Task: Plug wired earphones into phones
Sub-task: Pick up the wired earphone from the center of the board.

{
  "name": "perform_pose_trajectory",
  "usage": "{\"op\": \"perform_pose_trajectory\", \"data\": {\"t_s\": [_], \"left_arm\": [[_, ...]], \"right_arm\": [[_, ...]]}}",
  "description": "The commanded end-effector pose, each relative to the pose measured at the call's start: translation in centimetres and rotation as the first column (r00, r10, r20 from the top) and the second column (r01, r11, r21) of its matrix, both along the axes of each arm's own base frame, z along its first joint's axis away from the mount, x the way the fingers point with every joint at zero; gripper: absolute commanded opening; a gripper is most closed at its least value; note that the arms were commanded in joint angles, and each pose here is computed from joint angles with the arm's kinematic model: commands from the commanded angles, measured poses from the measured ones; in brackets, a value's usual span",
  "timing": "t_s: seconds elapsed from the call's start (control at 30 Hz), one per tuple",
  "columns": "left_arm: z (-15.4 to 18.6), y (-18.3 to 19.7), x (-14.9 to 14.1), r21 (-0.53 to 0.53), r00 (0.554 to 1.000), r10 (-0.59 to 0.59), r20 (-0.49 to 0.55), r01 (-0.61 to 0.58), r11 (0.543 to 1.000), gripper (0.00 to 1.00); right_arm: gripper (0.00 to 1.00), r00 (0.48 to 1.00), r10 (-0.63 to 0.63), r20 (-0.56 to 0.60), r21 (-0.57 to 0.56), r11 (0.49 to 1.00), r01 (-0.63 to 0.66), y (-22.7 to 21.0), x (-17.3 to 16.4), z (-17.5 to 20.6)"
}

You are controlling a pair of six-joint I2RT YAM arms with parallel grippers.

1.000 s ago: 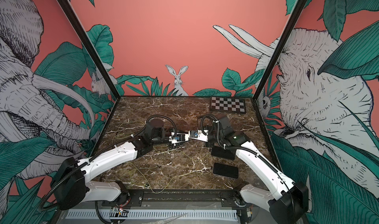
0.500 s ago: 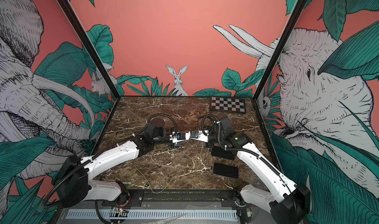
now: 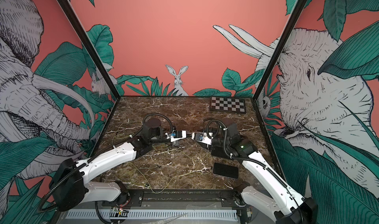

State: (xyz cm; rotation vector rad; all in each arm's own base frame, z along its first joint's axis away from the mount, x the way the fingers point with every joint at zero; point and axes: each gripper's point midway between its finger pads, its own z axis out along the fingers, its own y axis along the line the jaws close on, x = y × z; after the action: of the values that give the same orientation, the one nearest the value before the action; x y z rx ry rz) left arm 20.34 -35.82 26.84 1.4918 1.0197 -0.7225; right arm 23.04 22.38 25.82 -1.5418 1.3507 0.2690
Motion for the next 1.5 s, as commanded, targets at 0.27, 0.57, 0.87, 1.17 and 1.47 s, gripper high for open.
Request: {"op": "perform_pose_trajectory", "data": {"t_s": [0.27, 0.57, 0.87, 1.17, 1.47], "left_arm": [[1.3, 0.2, -2.0, -0.044, 0.995, -0.095, 0.001, 0.095, 0.994, 0.0], [1.6, 0.3, -0.9, -0.048, 0.999, -0.03, 0.038, 0.031, 0.998, 0.0], [0.9, 0.4, -0.3, -0.015, 0.999, -0.001, 0.051, 0.002, 1.0, 0.0], [0.3, 0.4, -0.6, 0.008, 0.999, -0.021, 0.034, 0.021, 1.0, 0.0], [0.4, 0.3, -0.5, 0.004, 0.999, -0.02, 0.025, 0.02, 1.0, 0.0]], "right_arm": [[0.36, 0.995, 0.099, 0.026, 0.224, 0.969, -0.102, 1.0, -1.0, 4.2], [0.24, 0.987, 0.161, -0.029, 0.199, 0.968, -0.152, 1.2, -2.0, 3.3], [0.25, 0.988, 0.15, -0.04, 0.156, 0.977, -0.142, 0.8, -2.1, 2.7], [0.14, 0.988, 0.15, -0.035, 0.166, 0.976, -0.142, 1.0, -1.9, 2.8], [0.0, 0.988, 0.152, -0.042, 0.156, 0.977, -0.144, 0.9, -2.0, 2.5]]}}
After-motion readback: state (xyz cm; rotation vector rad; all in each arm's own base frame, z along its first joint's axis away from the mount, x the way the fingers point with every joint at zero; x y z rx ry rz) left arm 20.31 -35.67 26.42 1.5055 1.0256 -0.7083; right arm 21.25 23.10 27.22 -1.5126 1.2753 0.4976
